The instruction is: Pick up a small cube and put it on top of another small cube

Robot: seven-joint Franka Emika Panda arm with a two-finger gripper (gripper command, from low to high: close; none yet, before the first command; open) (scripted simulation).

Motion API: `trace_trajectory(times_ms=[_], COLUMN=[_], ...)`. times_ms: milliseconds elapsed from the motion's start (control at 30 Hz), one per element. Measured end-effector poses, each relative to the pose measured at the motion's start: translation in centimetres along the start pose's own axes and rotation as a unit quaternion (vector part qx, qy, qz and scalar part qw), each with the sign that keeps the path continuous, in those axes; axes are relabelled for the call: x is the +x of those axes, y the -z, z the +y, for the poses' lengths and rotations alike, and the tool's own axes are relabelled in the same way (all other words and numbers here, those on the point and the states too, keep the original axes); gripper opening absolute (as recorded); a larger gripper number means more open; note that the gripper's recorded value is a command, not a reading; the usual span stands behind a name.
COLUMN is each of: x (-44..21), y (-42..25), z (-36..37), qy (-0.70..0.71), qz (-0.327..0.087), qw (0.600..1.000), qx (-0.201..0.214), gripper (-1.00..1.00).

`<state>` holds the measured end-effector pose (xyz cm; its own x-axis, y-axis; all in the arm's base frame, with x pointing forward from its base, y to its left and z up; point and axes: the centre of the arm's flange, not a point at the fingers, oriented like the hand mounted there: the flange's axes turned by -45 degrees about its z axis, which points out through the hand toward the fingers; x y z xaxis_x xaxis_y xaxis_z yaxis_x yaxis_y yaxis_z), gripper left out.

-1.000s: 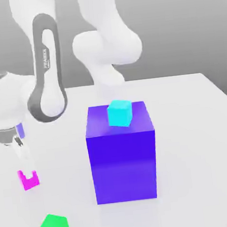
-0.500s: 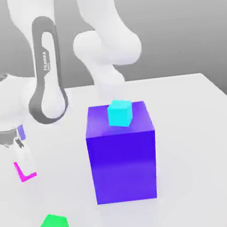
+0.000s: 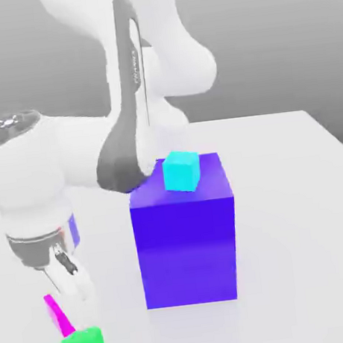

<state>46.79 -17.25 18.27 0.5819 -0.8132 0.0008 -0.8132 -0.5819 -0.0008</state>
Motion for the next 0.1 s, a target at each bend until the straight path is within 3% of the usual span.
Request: trace_trajectory(times_ms=[100], x=[0.0], y=[0.0], z=[0.0], qy=[0.0], qz=[0.0], qw=[1.0], qx=[0.0], gripper=[1.0])
